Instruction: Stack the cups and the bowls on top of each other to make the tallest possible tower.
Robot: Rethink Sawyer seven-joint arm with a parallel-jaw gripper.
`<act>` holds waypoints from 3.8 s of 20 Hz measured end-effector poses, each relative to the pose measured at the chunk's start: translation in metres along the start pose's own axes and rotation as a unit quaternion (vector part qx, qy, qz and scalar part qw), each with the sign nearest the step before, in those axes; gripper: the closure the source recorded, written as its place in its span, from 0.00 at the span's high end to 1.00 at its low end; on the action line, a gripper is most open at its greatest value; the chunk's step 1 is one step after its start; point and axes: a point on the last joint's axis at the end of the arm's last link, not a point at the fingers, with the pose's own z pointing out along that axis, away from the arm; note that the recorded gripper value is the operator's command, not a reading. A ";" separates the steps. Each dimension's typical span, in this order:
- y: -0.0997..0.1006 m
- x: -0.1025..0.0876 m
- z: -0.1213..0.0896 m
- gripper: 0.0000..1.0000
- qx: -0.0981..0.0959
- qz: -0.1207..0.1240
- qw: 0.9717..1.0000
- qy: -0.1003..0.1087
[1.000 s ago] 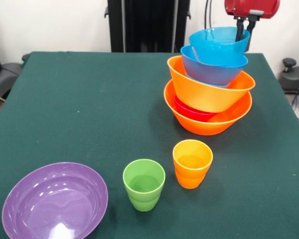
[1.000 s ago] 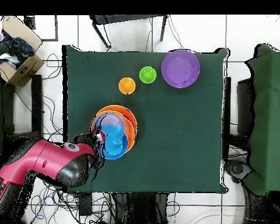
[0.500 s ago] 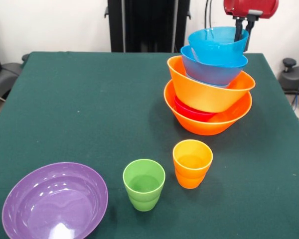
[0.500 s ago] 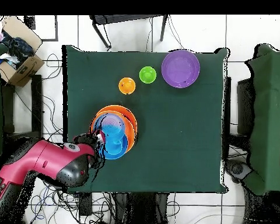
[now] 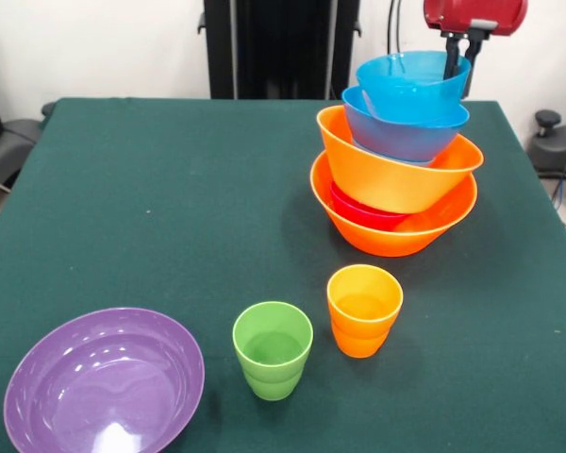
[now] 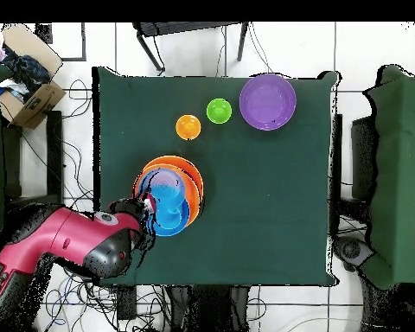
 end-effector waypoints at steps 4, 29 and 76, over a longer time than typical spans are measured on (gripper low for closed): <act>0.001 0.000 0.000 0.00 -0.001 0.000 1.000 -0.001; 0.020 0.030 0.014 0.00 -0.020 0.007 1.000 0.018; 0.017 0.054 -0.010 0.00 0.005 -0.024 0.998 0.053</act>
